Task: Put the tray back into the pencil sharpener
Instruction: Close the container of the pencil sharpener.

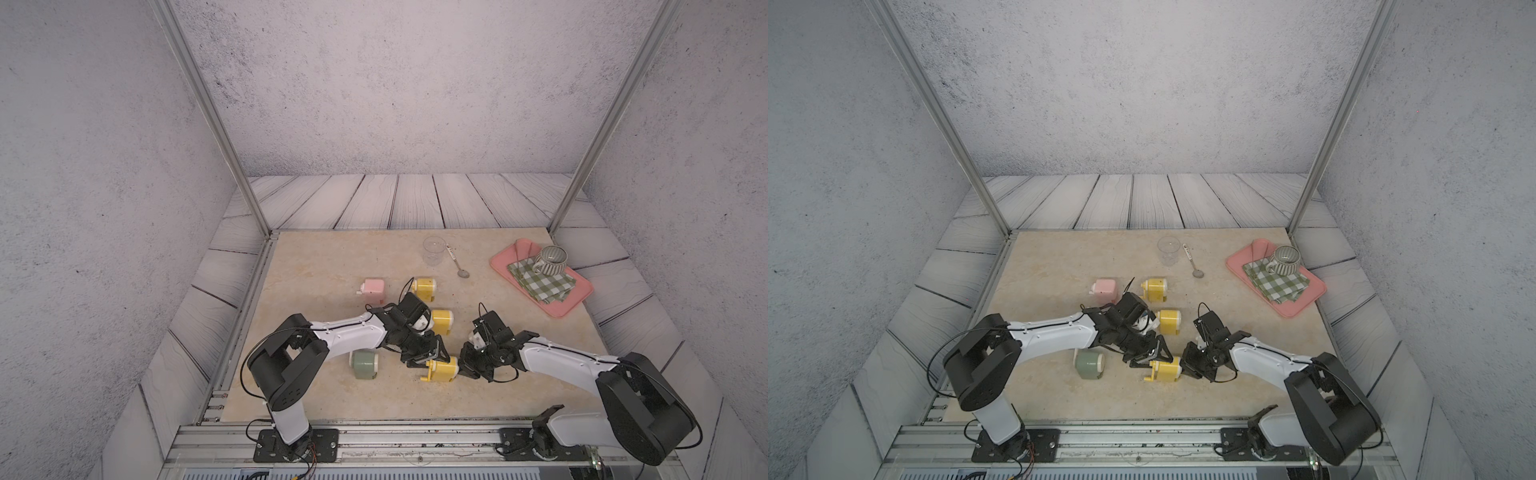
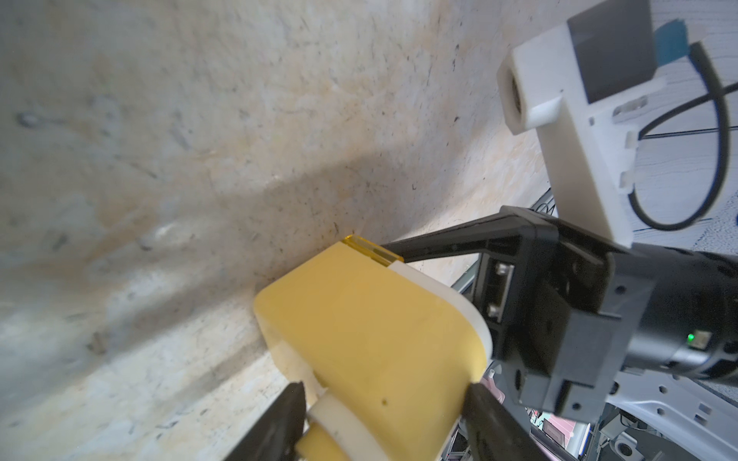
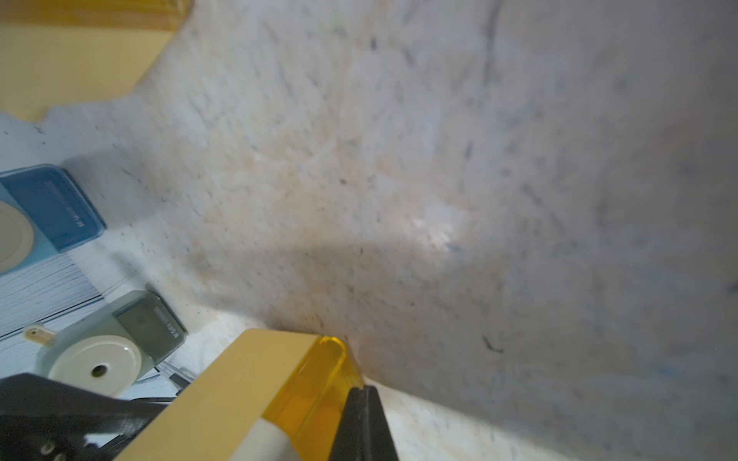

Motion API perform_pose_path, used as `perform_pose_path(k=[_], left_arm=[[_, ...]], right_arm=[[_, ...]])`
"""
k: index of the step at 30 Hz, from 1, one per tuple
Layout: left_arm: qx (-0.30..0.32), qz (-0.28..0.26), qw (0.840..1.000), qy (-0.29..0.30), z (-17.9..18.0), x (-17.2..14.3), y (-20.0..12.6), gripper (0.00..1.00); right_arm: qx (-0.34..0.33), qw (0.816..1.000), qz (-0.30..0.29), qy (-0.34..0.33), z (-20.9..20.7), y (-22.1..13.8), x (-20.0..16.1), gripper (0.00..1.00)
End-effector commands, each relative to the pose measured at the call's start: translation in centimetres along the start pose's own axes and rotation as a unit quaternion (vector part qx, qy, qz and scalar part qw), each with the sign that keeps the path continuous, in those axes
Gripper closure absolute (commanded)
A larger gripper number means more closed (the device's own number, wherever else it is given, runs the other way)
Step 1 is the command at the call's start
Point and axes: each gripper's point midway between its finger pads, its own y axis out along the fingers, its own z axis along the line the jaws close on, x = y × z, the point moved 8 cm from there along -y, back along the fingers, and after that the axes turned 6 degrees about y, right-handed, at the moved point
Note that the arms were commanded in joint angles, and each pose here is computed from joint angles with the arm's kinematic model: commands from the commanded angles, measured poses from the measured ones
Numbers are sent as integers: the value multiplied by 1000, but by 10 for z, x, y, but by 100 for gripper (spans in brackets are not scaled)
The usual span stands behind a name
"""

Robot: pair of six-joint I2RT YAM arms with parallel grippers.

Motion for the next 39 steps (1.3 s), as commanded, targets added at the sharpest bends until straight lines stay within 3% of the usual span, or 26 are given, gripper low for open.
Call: perform_pose_path(k=[1, 24, 39], left_arm=[[8, 4, 1000, -4, 5, 0, 2, 34], [15, -4, 1000, -5, 12, -6, -11, 35], [18, 5, 1000, -10, 19, -9, -7, 35]], right_arm=[[32, 999, 4, -5, 8, -4, -3, 100], [-39, 999, -17, -4, 4, -21, -3, 96], [1, 1000, 19, -3, 9, -6, -3, 100]])
